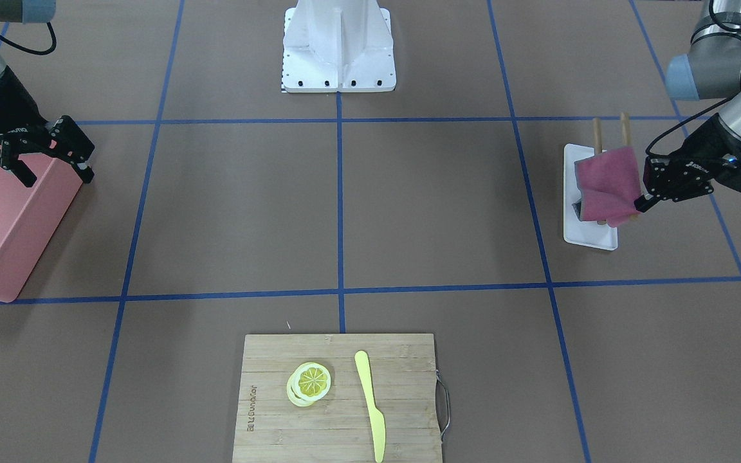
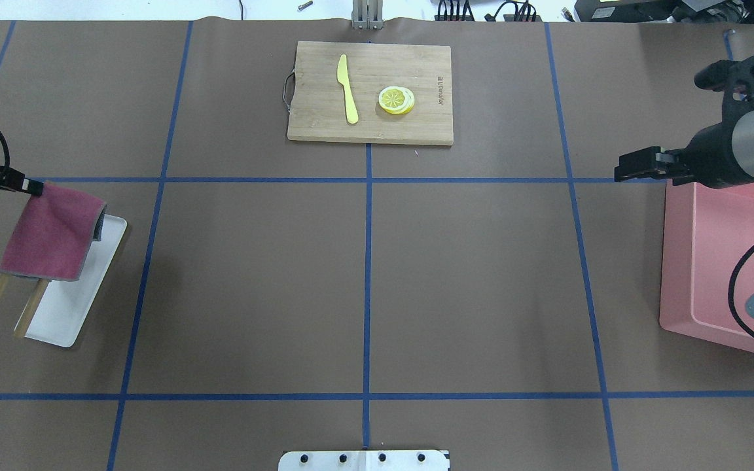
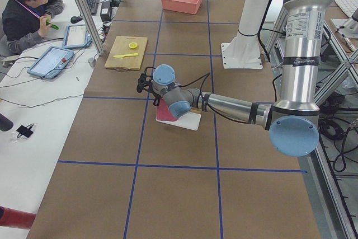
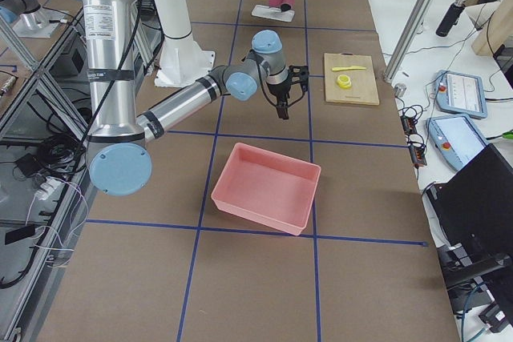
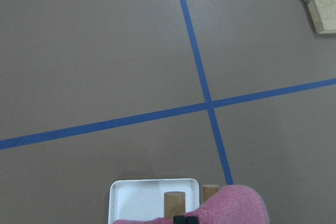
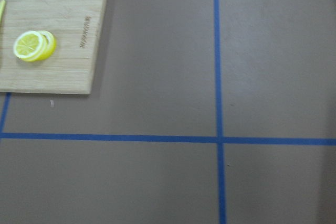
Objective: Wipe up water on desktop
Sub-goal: 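Lift the pink cloth with the left gripper while the right gripper approaches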
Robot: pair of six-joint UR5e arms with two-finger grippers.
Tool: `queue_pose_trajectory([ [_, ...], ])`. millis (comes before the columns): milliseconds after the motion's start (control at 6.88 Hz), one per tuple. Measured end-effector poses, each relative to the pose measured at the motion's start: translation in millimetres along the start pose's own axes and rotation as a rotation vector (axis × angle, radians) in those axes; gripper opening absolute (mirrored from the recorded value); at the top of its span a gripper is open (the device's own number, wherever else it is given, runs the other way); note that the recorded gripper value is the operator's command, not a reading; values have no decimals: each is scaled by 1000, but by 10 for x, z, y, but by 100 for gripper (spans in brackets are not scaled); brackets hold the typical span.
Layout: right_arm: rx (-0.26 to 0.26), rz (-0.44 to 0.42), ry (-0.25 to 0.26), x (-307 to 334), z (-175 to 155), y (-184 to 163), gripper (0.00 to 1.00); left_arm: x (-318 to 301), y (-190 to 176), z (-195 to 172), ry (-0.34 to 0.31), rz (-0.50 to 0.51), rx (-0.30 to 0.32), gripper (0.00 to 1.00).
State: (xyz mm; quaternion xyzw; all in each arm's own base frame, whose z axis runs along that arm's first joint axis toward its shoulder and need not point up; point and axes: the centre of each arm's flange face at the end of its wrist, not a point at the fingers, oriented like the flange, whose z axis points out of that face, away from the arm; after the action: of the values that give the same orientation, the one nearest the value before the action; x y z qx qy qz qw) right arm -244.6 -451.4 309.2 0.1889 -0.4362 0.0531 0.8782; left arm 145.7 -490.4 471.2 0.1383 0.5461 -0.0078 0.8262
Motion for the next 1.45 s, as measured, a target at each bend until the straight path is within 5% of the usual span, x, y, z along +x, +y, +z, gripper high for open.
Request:
queue_pose_trajectory([
  [581,292,-190,-135,-2210,101,428,87,1190,-741,-350,158,-406,104,0],
  [872,409,-207,-105,-2994,353,714,79,1903,-840,-283,243,-548,86,0],
  [1453,476,-214,-43,-3877,750,736,80,3373,-357,422,377,-698,40,0],
])
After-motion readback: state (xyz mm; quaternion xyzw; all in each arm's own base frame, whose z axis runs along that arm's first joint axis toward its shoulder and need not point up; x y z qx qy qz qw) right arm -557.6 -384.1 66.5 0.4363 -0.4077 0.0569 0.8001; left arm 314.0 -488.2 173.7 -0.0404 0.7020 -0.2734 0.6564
